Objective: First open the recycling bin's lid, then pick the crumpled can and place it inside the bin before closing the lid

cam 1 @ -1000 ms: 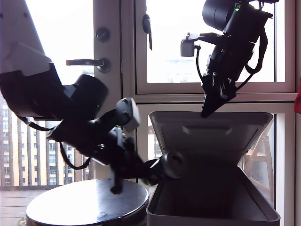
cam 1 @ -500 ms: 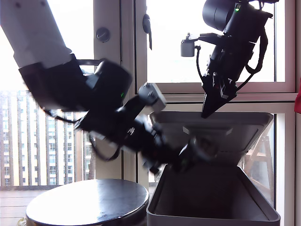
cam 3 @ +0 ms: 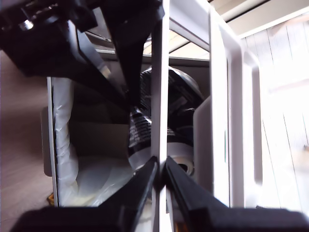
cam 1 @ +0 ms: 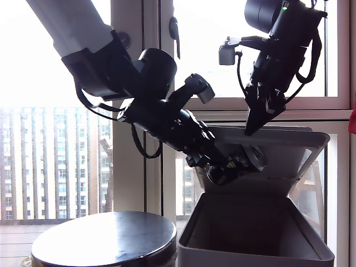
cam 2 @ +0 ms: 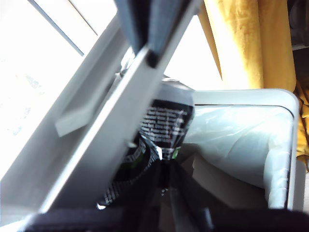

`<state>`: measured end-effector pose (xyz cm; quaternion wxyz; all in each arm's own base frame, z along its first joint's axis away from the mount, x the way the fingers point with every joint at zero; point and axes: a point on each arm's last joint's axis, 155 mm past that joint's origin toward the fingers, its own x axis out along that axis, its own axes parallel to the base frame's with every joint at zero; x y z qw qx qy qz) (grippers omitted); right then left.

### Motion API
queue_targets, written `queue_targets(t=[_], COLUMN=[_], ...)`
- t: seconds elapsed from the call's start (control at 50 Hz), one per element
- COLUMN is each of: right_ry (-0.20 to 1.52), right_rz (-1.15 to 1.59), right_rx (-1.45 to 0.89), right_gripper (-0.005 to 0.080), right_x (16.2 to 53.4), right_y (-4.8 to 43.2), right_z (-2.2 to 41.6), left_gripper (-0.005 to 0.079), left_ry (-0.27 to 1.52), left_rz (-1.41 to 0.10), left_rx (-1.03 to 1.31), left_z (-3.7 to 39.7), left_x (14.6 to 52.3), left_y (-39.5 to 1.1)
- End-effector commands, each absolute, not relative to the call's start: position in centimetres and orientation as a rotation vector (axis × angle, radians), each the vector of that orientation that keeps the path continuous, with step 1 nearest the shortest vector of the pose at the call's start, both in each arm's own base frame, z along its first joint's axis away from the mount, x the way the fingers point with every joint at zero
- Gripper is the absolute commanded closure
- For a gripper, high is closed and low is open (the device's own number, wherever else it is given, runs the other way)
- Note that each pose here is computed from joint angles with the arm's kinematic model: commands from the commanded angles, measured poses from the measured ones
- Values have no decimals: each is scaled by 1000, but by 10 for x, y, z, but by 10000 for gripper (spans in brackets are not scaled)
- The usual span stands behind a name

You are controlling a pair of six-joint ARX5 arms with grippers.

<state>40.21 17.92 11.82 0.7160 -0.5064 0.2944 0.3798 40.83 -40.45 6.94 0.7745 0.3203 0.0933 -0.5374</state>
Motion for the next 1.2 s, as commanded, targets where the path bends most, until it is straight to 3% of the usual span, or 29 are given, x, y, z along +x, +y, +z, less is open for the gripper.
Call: queue_targets(t=[0.0,0.48,0.92,0.98,1.1,1.18], right_ry=[574,572,570,571,571,570], right_rz=[854,855,854,853,853,853], right_rx=[-1111,-1112,-1112,-1112,-1112,-1112], right_gripper=[765,765,765,765,765,765], right_x=[403,403,403,403,403,403], right_y=[194,196,196,195,195,196], right_z=[143,146,146,146,146,146], left_gripper=[767,767,763,688,394,329], left_ry=[276,446,478,481,488,498], left_rz=[-1209,-1242,-1231,-1207,-1152,-1119], left_rx=[698,719,730,743,775,792], left_z=[28,-13,-18,-19,-21,-22], left_x=[397,379,378,382,390,395], left_y=[-414,-399,-394,-392,-386,-381])
